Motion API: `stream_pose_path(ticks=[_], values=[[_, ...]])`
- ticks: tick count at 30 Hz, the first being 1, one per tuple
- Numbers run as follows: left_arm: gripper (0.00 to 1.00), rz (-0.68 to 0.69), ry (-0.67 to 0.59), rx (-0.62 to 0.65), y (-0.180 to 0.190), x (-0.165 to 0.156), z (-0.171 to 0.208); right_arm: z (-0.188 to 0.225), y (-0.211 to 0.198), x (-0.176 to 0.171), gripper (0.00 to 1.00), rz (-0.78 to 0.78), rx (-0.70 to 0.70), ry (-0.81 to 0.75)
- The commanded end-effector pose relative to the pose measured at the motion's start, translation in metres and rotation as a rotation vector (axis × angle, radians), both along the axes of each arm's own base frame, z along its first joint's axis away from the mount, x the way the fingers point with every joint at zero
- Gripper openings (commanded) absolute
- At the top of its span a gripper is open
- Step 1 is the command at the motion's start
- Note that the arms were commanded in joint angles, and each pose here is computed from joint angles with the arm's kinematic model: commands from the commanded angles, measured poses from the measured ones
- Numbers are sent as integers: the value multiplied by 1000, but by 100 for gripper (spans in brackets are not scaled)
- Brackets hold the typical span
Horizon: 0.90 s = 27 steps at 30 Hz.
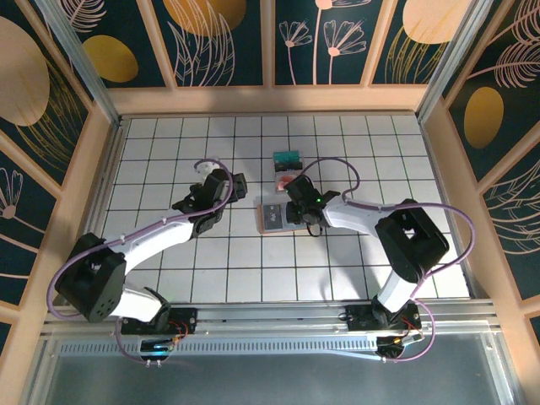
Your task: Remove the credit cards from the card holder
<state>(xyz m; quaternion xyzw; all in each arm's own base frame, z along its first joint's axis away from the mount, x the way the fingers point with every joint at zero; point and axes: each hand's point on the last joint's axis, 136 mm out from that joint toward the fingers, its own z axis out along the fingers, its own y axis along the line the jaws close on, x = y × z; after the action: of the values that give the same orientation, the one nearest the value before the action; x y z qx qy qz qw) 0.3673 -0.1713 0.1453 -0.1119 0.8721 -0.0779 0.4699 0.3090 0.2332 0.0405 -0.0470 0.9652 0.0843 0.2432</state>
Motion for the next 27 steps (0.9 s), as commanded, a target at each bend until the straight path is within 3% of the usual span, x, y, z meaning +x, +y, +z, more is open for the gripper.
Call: stream_pose_path(ticks=[1, 7, 16, 22, 27], values=[[99, -50, 62, 45, -10, 7, -17, 11, -4, 5, 43, -38, 38, -35], [99, -84, 104, 88, -22, 11, -36, 17, -13, 7, 43, -63, 75, -45], [99, -147, 113, 291, -54, 17, -62, 22, -25, 13, 43, -93, 116, -53], [99, -190, 113, 251, -75, 19, -65, 30, -42, 17, 43, -141, 117, -66], [99, -172, 128, 242, -72, 15, -67, 48, -63, 20, 42, -213, 142, -96]])
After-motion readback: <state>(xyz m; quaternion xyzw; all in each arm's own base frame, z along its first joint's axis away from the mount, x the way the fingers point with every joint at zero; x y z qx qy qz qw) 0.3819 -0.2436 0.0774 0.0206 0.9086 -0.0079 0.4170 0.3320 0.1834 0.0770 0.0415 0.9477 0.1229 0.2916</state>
